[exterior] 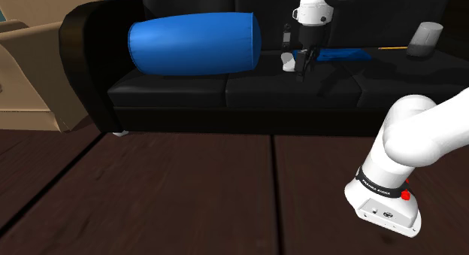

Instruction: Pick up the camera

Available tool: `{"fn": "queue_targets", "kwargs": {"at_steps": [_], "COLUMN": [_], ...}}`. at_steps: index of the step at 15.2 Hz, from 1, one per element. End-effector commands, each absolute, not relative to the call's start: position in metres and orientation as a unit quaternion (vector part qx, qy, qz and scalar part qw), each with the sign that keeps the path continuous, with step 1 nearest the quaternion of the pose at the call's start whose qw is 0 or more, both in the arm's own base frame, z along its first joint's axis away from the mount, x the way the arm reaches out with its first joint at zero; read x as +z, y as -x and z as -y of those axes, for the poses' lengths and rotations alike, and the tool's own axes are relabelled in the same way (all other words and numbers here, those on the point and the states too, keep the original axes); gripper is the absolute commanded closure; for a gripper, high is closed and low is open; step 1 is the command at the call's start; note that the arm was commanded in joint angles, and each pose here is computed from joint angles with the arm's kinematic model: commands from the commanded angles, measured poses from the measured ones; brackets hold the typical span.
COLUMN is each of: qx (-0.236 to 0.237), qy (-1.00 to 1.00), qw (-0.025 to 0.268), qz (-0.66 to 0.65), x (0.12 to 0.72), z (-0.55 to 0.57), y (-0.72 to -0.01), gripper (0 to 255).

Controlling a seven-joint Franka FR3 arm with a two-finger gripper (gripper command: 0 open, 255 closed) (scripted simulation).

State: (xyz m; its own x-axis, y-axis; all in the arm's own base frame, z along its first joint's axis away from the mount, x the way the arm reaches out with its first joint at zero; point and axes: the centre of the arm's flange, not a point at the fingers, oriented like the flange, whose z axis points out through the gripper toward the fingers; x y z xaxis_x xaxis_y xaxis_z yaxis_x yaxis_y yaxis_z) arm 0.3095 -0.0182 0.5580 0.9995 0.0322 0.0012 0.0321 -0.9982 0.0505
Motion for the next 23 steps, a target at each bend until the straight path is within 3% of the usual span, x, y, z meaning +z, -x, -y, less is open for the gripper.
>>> {"fn": "queue_targets", "kwargs": {"at_steps": [1, 23], "qx": [0.001, 0.043], "qy": [-1.000, -0.998], "qw": [0.025, 0.036], "qz": [-0.016, -0.038], "x": [0.558, 0.615], "z": [0.018, 0.255], "y": [-0.310, -0.449], "gripper": [0, 0]}}
